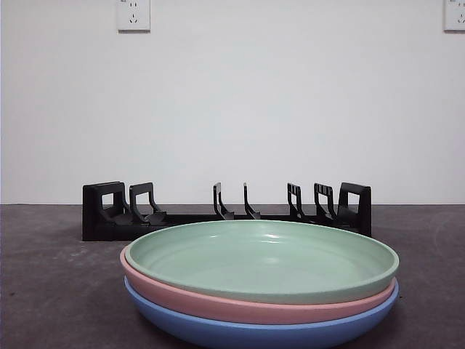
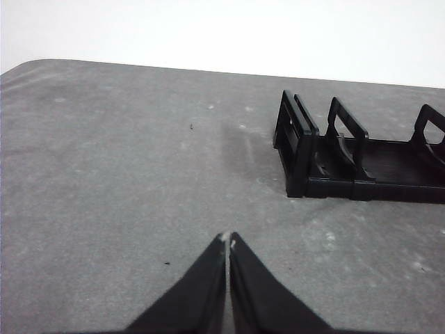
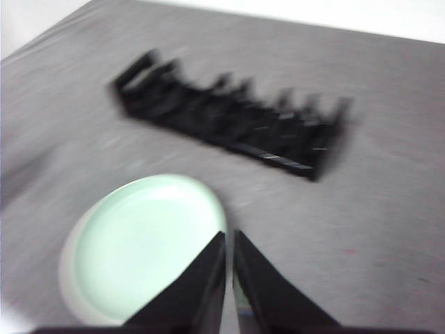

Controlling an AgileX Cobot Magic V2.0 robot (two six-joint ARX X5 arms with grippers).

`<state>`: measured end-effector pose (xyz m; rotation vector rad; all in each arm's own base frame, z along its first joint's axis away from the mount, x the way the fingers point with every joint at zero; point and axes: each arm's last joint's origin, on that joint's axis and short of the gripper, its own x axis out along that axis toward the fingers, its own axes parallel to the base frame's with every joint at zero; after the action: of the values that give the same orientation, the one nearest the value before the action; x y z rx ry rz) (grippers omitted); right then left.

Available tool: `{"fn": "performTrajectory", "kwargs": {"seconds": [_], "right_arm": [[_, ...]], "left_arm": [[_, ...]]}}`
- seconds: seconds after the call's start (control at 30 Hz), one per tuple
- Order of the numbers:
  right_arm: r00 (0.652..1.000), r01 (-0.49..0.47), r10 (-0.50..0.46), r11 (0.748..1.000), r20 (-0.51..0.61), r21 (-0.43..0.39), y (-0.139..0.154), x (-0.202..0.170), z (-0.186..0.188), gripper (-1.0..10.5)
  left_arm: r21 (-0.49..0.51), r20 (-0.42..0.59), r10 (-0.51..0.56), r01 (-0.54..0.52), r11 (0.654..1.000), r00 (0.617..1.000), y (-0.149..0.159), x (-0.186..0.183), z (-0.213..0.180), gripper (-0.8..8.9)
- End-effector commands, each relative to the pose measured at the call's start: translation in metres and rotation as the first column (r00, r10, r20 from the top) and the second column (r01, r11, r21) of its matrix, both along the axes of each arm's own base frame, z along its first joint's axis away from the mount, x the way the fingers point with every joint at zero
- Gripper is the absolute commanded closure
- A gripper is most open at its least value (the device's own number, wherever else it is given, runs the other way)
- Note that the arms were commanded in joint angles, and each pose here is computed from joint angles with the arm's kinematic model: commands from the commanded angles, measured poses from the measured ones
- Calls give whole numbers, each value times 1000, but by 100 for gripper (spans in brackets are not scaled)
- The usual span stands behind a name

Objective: Place the plate

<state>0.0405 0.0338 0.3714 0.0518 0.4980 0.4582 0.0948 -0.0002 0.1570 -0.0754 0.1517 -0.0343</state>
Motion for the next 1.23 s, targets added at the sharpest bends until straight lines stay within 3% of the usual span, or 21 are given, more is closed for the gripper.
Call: {"fn": "performTrajectory", "kwargs": {"seconds": [0.03,0.23,0.4,0.53,0.8,0.97,1.23], "right_arm": [[992,93,-91,996,88,-17,-6,9,-23,929],[900,277,-263,961,349,9,-22,20,-87,929],[848,394,-368,919,383,11,-31,35,-142,929],[833,430,-400,903,381,7,-35,46,-177,929],[818,436,-405,900,408,20,-36,56,-213,929],[841,436,-388,898,376,-49,-37,56,-219,929],[841,434,-385,900,379,-49,-36,56,-219,929]], "left_arm": [[-1,-26,1,-1,1000,1000,0,1,-7,807],[-1,-26,1,-1,1000,1000,0,1,-7,807],[-1,-26,1,-1,1000,1000,0,1,-7,807],[-1,-26,1,-1,1000,1000,0,1,-7,807],[-1,-26,1,-1,1000,1000,0,1,-7,807],[-1,-26,1,-1,1000,1000,0,1,-7,807],[-1,-26,1,-1,1000,1000,0,1,-7,807]]}}
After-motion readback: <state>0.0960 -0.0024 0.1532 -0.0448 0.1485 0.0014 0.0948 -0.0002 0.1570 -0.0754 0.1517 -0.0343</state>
